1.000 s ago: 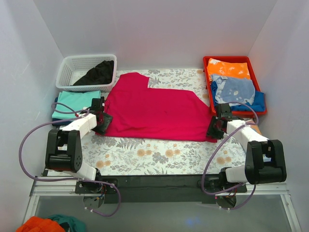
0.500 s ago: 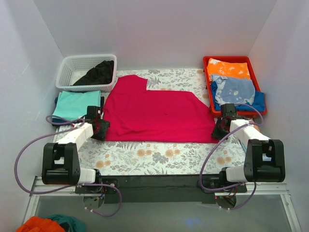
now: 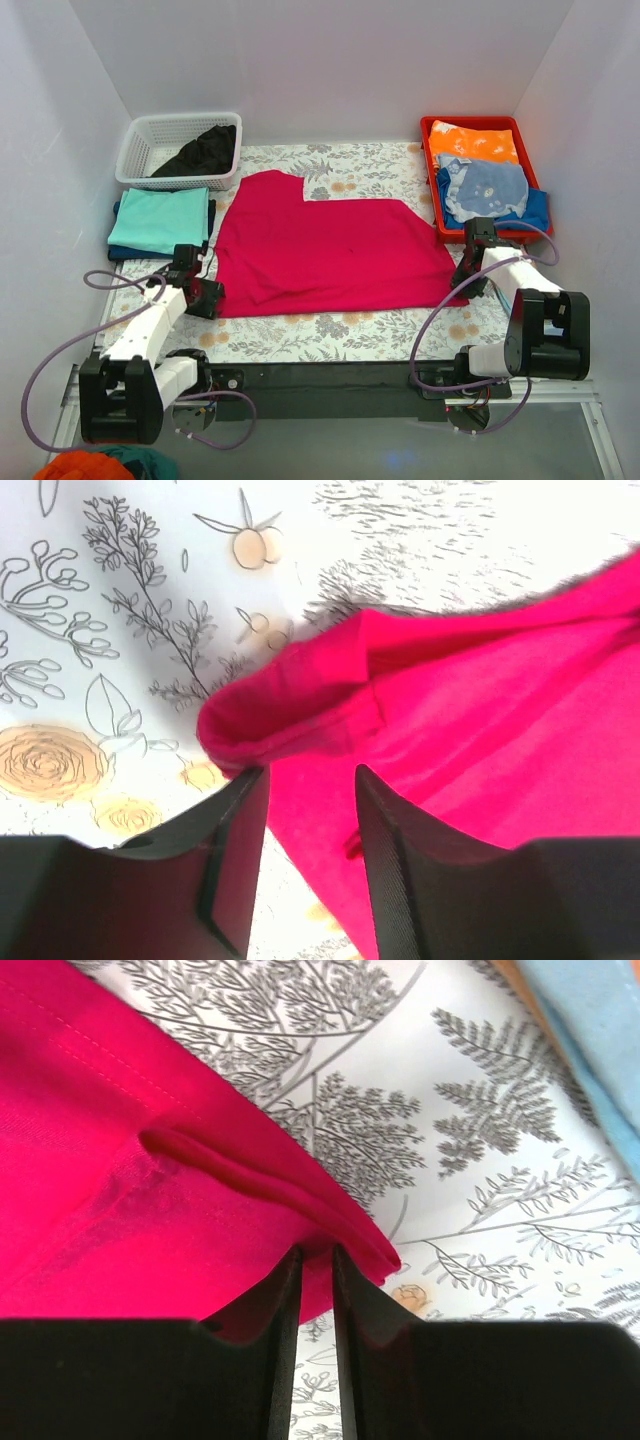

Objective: Fold and stack the t-shirts
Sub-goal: Fold the tshirt

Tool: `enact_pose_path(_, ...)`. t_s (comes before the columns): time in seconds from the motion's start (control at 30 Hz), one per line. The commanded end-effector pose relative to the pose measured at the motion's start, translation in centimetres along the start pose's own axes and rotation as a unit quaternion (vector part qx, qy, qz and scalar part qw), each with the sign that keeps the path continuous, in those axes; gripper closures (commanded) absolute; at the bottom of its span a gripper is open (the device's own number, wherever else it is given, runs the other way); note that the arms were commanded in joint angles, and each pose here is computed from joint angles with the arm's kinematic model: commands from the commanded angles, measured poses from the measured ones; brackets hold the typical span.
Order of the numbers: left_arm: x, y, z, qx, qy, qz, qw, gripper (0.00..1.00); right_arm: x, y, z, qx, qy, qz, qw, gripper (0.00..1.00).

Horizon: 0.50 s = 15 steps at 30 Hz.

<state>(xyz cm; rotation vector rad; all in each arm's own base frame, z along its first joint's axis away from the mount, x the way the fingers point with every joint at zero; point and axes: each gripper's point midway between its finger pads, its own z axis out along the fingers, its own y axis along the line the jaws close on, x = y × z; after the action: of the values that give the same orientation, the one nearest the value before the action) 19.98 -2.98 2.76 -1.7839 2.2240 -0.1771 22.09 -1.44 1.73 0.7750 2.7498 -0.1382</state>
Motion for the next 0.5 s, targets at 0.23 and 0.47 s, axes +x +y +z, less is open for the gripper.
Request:
enact_pose_path(0.23, 0.1, -4.6, -3.8, 0.1, 0.001, 0.142, 0.985, 0.64, -3.1, 0.6, -4.0, -0.027, -0.057, 0.015, 0.998, 0.76)
enact_pose_path(0.47, 3.8, -4.9, -3.4, 0.097, 0.019, 0.237, 0.966, 0.56, -4.9, 1.9, -6.4, -0.062, -0.083, 0.014, 0.995, 0.69)
